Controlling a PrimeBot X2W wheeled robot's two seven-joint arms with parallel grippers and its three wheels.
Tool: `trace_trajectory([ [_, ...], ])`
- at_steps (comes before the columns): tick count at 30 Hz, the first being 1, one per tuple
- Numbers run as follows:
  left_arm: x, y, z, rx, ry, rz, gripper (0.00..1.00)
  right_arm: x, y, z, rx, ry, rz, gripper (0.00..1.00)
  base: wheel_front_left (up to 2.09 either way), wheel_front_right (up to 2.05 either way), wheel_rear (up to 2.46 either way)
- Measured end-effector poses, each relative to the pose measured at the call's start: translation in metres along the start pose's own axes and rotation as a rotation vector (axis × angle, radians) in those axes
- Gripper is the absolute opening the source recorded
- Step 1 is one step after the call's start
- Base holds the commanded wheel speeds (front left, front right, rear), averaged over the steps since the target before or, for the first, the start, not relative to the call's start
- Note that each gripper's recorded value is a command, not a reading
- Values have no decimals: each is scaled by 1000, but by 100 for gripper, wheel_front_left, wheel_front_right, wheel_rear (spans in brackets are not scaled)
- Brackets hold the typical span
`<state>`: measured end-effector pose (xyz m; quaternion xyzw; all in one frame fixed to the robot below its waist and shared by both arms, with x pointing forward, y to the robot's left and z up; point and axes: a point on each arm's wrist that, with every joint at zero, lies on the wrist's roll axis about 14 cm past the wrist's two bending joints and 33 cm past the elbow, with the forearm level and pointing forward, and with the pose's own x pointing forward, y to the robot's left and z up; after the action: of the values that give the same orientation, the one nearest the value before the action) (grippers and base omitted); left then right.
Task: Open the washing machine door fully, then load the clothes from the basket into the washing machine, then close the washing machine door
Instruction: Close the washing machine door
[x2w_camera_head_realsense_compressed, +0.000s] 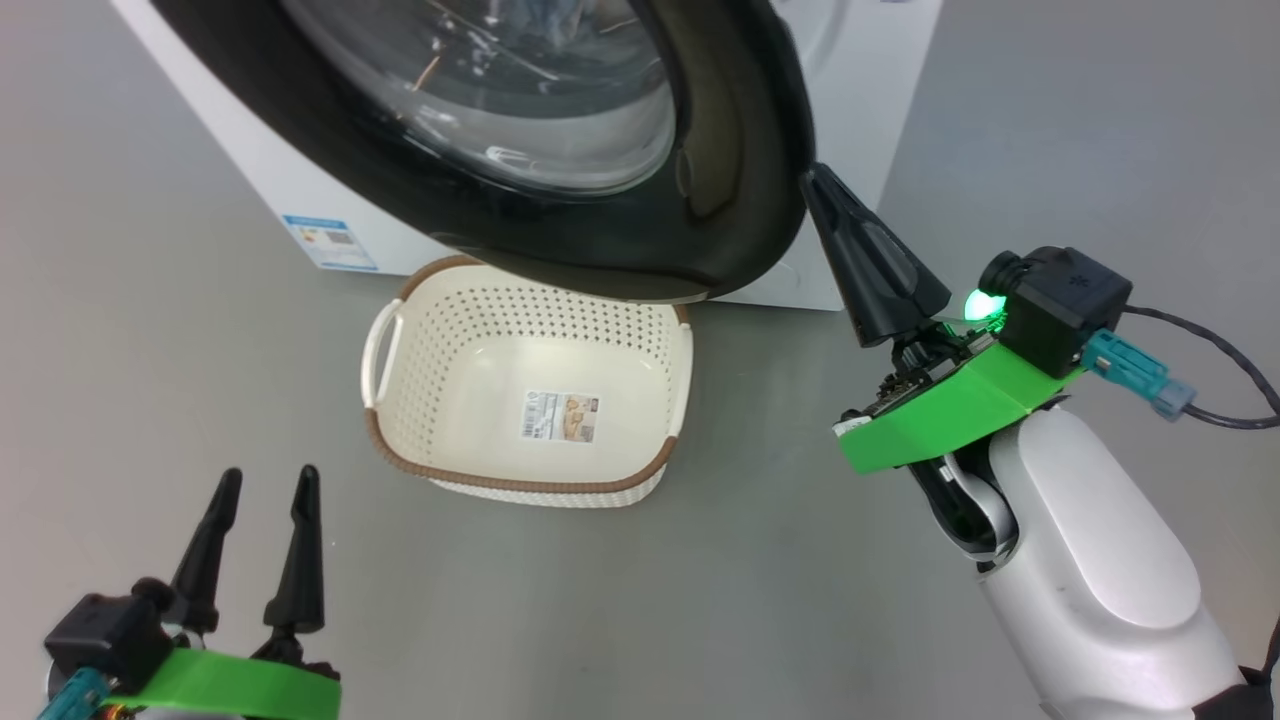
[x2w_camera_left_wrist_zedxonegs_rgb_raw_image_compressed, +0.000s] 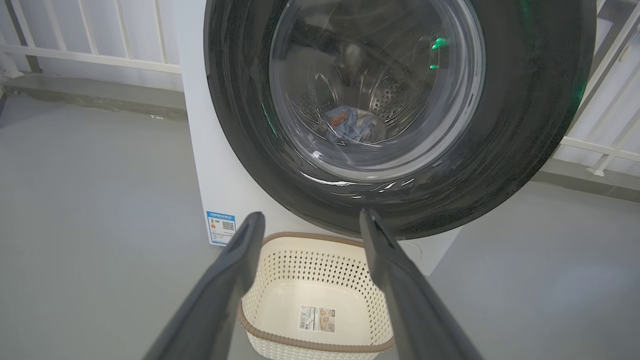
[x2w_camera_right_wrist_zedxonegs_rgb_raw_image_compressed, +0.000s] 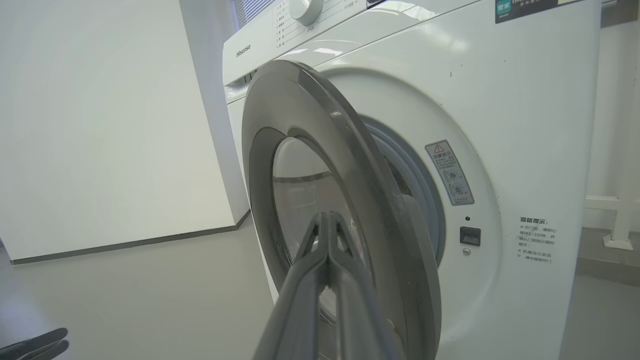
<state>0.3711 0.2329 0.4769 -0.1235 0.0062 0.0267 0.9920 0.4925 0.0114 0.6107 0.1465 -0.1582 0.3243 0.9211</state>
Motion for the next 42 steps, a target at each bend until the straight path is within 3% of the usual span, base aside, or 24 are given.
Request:
trace_trajectory([
  [17,11,10,-2,-9,4,43,100,22,-7,-82,69,176,10,0,0,0,0],
  [30,22,13,-9,-5,22,54,100,36,-39,-107,88,196,-66,0,0,0,0],
  [42,33,10,-8,-10,11,51,100,70,-71,-97,60,114,-113,0,0,0,0],
])
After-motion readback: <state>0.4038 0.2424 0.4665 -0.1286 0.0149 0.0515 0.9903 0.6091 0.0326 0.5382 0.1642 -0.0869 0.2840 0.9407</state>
